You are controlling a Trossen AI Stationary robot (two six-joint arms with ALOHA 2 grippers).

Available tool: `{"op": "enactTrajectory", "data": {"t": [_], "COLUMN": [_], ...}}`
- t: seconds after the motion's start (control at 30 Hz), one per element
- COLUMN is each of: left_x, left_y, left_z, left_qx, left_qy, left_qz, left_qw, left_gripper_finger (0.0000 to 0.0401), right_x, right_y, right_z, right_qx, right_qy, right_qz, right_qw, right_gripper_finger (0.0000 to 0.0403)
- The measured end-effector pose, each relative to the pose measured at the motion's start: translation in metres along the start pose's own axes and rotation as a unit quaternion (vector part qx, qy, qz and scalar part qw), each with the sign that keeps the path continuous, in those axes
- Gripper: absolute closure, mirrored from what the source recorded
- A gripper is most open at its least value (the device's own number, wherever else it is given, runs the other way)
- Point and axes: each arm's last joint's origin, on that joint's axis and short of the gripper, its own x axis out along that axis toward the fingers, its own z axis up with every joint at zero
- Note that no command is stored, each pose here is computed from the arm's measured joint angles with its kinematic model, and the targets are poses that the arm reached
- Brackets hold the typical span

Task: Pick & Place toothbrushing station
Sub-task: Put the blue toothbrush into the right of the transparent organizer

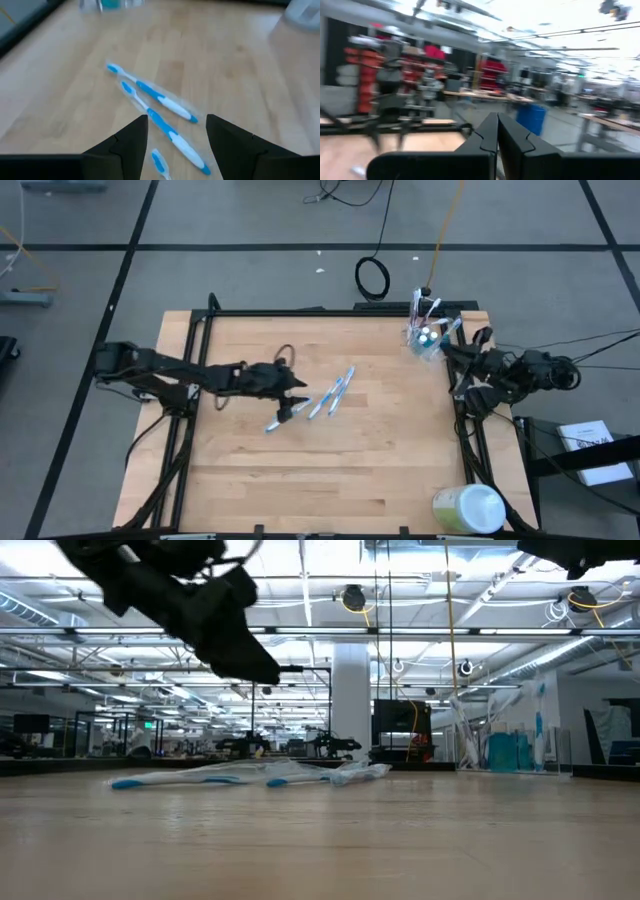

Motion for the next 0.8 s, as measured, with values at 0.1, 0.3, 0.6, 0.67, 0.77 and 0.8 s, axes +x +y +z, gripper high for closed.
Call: {"op": "enactTrajectory", "data": {"t": [0.1, 0.3, 0.6, 0.67, 0.77, 0.8], "left_x": [-0.02, -0.042, -0.049, -0.048, -0.042, -0.039], "left_y": [0.002, 0.004, -0.004, -0.008, -0.017, -0.02], "left_z": [-0.009, -0.027, -0.049, -0.054, -0.061, -0.064], "left_qx": [-0.004, -0.012, -0.062, -0.075, -0.088, -0.088], "left_qy": [-0.03, 0.001, 0.157, 0.178, 0.203, 0.212], "left_qz": [-0.002, -0.009, -0.03, -0.03, -0.035, -0.037], "left_qw": [1.0, 1.0, 0.985, 0.981, 0.975, 0.973], "left_gripper_finger": [0.0192, 0.0192, 0.0192, 0.0192, 0.0192, 0.0192], "right_x": [-0.001, 0.005, 0.01, 0.009, 0.009, 0.009], "right_y": [0.006, 0.026, 0.039, 0.039, 0.039, 0.04], "right_z": [-0.004, -0.025, -0.046, -0.047, -0.05, -0.051], "right_qx": [0.02, 0.03, 0.018, 0.023, 0.031, 0.031], "right_qy": [-0.006, -0.02, -0.114, -0.13, -0.14, -0.14], "right_qz": [0.067, 0.122, 0.079, 0.07, 0.065, 0.065], "right_qw": [0.998, 0.992, 0.99, 0.989, 0.988, 0.988], "right_gripper_finger": [0.0403, 0.0403, 0.0403, 0.0403, 0.0403, 0.0403]}}
